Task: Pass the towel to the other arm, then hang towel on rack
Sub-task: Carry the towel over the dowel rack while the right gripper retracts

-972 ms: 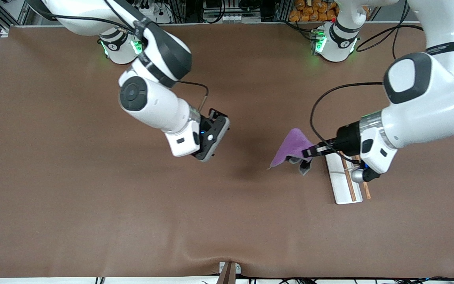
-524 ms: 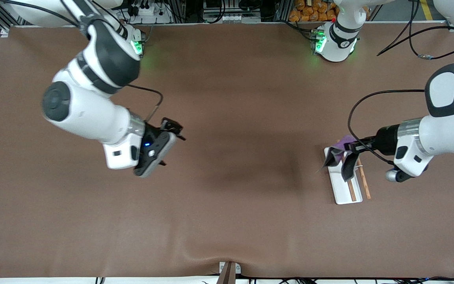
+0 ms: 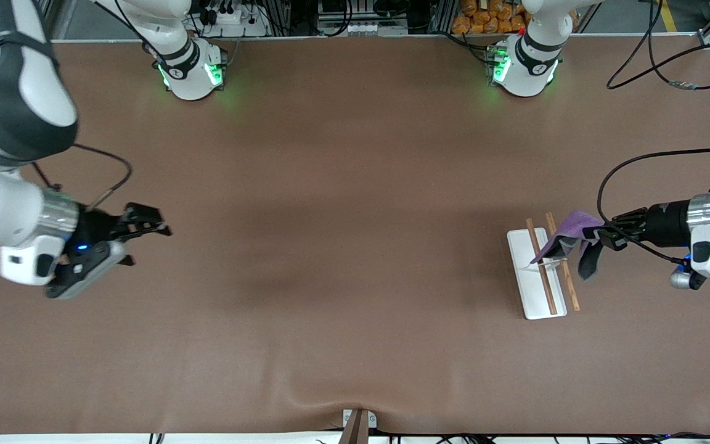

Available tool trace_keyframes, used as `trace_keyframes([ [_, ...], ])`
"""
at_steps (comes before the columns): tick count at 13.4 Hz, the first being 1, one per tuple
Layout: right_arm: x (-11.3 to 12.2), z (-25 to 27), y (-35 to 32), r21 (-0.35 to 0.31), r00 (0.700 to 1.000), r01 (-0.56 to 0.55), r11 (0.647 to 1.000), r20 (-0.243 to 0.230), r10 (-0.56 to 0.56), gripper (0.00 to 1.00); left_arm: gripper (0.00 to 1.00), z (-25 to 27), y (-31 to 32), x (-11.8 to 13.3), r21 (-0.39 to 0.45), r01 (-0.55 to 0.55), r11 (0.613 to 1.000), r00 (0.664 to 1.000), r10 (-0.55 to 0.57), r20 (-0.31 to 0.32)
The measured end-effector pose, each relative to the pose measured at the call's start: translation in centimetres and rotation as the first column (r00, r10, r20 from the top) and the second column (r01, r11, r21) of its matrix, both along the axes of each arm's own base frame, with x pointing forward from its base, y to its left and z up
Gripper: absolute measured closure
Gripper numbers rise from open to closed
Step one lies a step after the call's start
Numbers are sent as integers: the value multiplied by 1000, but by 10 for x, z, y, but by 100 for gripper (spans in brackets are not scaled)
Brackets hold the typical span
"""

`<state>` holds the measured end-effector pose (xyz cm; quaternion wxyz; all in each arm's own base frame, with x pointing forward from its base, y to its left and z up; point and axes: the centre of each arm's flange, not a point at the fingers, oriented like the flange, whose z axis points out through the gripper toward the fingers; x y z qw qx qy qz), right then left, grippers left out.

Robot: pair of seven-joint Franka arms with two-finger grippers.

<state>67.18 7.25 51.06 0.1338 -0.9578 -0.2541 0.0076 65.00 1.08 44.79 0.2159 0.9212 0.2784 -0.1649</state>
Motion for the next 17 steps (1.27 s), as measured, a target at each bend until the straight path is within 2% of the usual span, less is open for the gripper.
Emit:
trace_keyframes([
  [3, -12, 11, -23, -67, 1000, 17, 998, -19, -18, 0, 97, 0, 0, 4, -59, -69, 996, 998, 69, -14],
  [5, -32, 32, -17, -112, 1000, 13, 994, -13, -15, 0, 97, 2, -3, 7, -92, -115, 989, 993, 114, -13],
  [7, -56, 45, -9, -177, 996, 71, 982, -44, -80, 0, 97, 0, 0, 12, -100, -145, 984, 989, 145, -3],
  [10, -88, 55, 5, -280, 956, 229, 932, -118, -270, 0, 97, -15, 18, 18, -110, -194, 975, 981, 195, -4],
  [14, -102, 69, -34, -337, 908, 330, 882, -140, -394, 0, 97, -41, 30, 24, -112, -222, 969, 975, 220, -24],
  [17, -108, 70, -64, -361, 879, 367, 857, -167, -446, 0, 97, -50, 32, 27, -111, -231, 967, 973, 230, -25],
])
